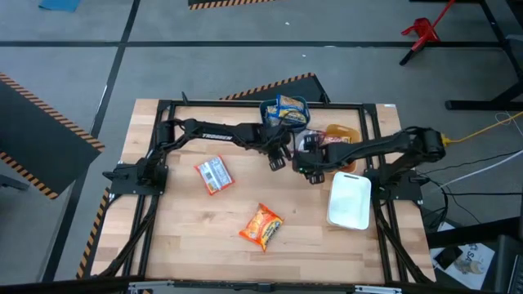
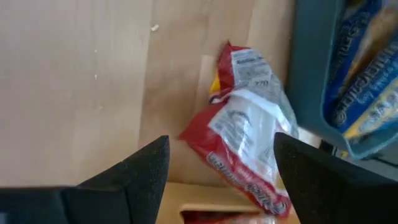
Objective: Sort Maruchan noodles
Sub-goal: Put the red noodle pack into the yellow bin
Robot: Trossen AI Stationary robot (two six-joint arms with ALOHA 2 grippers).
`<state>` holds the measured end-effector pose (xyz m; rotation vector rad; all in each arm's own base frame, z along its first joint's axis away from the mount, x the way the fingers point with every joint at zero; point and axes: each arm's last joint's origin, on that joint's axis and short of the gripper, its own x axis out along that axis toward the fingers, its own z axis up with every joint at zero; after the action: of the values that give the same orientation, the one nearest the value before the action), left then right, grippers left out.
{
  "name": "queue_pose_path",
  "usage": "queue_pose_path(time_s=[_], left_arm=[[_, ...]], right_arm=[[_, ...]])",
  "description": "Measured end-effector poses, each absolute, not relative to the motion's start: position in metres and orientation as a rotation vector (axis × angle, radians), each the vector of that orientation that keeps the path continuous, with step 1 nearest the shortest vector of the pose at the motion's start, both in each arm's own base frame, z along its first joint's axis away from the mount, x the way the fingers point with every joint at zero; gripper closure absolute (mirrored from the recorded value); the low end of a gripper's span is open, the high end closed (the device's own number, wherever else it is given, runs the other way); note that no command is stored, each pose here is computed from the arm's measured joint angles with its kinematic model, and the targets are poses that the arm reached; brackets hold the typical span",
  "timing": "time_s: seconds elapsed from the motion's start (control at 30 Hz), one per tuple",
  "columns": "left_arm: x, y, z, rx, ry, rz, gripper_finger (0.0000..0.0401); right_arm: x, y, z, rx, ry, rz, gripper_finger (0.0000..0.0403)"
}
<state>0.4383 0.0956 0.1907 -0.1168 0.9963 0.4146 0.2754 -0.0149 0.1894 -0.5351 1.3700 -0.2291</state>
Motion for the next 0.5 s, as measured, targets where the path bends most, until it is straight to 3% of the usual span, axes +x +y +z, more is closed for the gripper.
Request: queue_pose_path(time_s=[0.2,0.5], left_arm=[[0.439,0.086,0.19,-0.085,1.014,0.405,0.0242],[0.437,0.079,0.188,-0.051,1.06,0.402,0.0242]], right_arm=[[0.281,-0.016,0.172,-0.631,1.445,-0.242,0.0129],[0.292,-0.039,0.154,-0.609,1.457,-0.287,0.0129]])
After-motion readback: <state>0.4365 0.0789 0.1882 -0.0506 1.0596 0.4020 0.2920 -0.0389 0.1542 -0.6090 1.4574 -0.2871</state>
